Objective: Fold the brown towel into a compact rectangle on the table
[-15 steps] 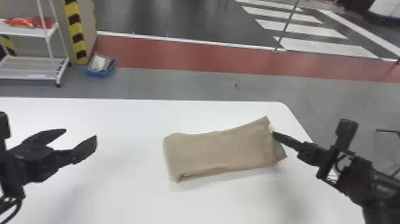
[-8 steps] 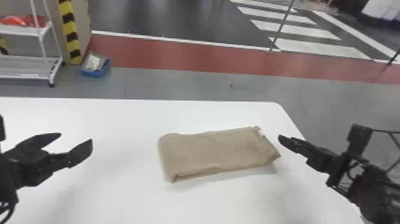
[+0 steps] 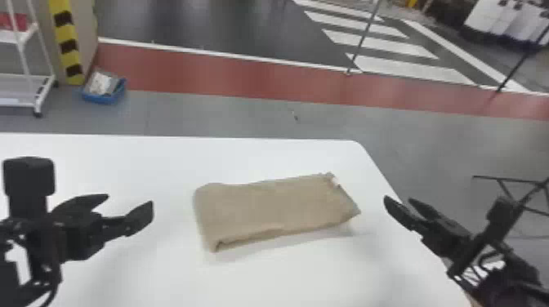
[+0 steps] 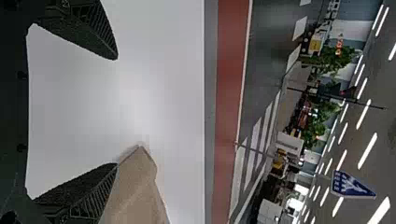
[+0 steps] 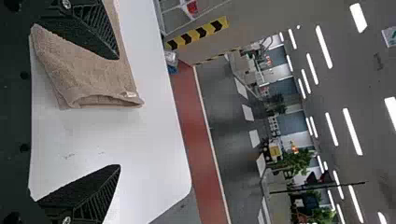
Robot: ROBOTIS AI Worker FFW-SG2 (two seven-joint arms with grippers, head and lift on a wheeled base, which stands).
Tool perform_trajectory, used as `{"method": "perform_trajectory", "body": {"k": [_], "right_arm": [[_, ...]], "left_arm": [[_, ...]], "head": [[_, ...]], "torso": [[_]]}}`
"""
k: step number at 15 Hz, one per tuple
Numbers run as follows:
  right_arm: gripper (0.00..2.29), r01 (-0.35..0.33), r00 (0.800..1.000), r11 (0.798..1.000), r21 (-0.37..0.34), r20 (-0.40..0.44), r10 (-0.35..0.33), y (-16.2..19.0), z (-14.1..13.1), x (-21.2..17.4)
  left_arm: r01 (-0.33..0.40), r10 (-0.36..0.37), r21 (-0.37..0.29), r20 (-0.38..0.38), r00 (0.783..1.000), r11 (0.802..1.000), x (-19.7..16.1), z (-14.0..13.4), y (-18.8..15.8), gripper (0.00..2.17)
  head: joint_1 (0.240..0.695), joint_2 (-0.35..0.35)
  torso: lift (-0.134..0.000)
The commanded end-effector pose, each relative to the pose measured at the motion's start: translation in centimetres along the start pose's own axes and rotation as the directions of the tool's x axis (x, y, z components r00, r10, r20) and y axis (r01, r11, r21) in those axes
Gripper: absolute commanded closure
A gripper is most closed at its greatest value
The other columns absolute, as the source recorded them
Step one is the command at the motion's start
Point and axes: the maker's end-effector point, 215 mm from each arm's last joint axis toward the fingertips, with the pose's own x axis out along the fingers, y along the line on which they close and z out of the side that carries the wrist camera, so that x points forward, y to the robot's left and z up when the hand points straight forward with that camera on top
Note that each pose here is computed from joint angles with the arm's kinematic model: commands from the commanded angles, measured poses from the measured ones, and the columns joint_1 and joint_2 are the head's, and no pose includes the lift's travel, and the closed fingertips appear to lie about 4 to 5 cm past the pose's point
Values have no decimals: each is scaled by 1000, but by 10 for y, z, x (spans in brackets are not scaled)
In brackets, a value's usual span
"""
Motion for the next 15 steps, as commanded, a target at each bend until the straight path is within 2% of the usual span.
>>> {"method": "perform_trajectory", "body": {"k": [1,4,6,9,15], "right_arm": [[49,-5,998,1000,10,69,4,9,9,-16],[49,-5,996,1000,-21,88,7,16,13,-26],[49,-8,995,1000,-26,99,11,18,12,-29],[49,-8,996,999,-32,94,11,18,8,-31],[49,-3,996,999,-32,87,5,9,-1,-40]], "left_arm": [[32,-32,-6,-32,999,999,21,-14,-25,83],[36,-35,10,-81,996,999,38,-37,-50,130],[34,-33,11,-82,996,999,48,-43,-63,181],[61,-61,3,-58,996,998,58,-37,-91,218],[111,-111,-8,-78,991,994,75,-42,-140,275]], "head": [[695,-350],[695,-350],[695,-350],[695,-350],[695,-350]], "torso": [[-124],[-124],[-124],[-124],[-124]]}}
